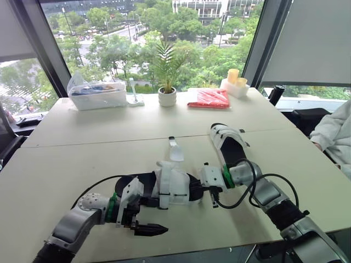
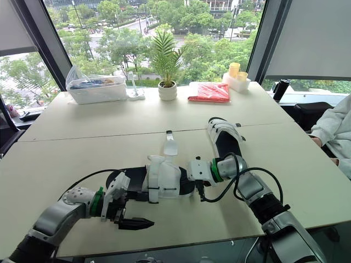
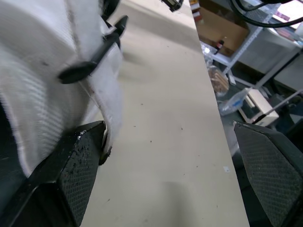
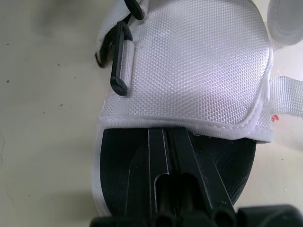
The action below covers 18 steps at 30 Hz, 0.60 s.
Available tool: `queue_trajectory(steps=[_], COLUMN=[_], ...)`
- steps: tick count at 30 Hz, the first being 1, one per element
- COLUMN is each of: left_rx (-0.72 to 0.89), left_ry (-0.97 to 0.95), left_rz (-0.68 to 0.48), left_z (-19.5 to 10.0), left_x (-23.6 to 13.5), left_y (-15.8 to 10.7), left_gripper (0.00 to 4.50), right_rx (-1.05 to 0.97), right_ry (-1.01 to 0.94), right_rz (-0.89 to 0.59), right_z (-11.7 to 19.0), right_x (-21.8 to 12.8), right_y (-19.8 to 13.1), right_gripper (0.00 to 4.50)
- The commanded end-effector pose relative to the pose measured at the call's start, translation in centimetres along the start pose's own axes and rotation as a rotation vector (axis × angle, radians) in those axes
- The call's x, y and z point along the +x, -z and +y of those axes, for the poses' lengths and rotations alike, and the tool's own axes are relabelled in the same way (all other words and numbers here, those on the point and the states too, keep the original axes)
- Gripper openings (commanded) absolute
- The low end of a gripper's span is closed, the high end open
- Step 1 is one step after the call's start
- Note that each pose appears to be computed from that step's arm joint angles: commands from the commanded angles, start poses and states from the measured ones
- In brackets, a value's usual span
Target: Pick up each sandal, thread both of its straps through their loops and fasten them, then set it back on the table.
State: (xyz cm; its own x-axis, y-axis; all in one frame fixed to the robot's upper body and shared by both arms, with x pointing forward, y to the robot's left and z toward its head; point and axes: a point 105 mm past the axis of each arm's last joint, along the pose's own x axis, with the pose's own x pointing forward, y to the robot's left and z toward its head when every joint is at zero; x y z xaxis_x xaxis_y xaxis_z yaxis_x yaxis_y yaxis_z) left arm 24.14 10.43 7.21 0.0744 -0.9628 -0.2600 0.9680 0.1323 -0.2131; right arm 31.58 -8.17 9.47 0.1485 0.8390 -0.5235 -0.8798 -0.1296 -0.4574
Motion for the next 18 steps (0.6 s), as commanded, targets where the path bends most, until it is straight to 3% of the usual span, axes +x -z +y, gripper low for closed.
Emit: queue_trajectory(steps=[1,3,10,14,18], left_rx=[0.026,0.016,-0.001,-0.034,-0.056], left_ry=[-0.013,-0.013,-0.042,0.021,0.231], left_rz=[0.003,0.008,0.005,0.042,0.146], left_z=[0.4,0.3,0.6,-0.7,-4.7], left_x=[0.1,0.3,0.3,0.0,-1.4], left_y=[-0.4,-0.1,0.1,0.6,1.2], left_gripper=[4.47,3.69,0.24,0.11,0.11], right_rx=[0.042,0.044,0.045,0.043,0.043], right_ry=[-0.041,-0.042,-0.045,-0.048,-0.054], right_rz=[0.072,0.071,0.071,0.072,0.072], right_z=[1.2,1.3,1.3,1.3,1.4], right_x=[0.5,0.5,0.5,0.5,0.5], right_y=[1.7,1.7,1.7,1.7,1.7], right_gripper=[0.00,0.00,0.00,0.00,0.00])
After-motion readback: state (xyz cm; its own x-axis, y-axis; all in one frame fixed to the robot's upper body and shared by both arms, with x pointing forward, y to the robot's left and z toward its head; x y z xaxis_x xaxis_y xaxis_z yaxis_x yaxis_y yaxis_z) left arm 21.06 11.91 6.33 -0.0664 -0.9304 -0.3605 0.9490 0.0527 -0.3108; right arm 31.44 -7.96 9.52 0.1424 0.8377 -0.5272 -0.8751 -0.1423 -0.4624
